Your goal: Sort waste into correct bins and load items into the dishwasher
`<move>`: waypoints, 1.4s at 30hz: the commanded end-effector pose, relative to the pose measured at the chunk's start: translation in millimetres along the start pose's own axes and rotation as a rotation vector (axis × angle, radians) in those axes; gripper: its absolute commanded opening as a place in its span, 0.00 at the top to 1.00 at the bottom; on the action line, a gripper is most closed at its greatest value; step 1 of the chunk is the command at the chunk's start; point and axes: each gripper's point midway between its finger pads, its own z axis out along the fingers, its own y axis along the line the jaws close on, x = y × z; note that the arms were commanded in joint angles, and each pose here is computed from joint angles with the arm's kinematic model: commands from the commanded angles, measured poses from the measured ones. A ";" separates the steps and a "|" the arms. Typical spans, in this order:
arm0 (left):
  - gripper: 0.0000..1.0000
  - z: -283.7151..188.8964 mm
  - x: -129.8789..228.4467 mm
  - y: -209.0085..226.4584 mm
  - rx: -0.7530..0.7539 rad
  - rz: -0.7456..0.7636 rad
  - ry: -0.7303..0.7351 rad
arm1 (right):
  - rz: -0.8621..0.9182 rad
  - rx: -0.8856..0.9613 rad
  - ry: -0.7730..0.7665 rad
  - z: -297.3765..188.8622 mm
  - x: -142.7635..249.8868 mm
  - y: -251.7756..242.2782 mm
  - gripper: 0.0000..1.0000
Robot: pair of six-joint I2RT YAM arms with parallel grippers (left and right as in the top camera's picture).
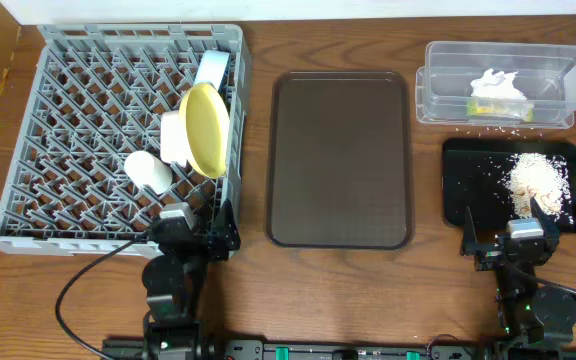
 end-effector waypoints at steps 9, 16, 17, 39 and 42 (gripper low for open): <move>0.05 -14.4 -7.2 -33.9 0.137 0.179 -0.095 | 0.002 0.004 -0.002 -0.4 0.2 -1.7 0.01; 0.05 -15.5 -8.8 -36.1 0.146 0.184 -0.104 | 0.001 0.004 -0.002 -0.4 0.1 -1.8 0.01; 0.05 -15.2 -9.2 -34.1 0.134 0.183 -0.106 | 0.002 0.004 -0.002 -0.4 0.2 -1.7 0.01; 0.05 -14.0 -13.8 -6.9 -0.020 0.089 -0.125 | 0.002 0.004 -0.002 -0.4 0.2 -1.7 0.01; 0.05 -13.8 -13.3 -6.8 -0.020 0.090 -0.123 | 0.002 0.004 -0.002 -0.4 0.2 -1.7 0.01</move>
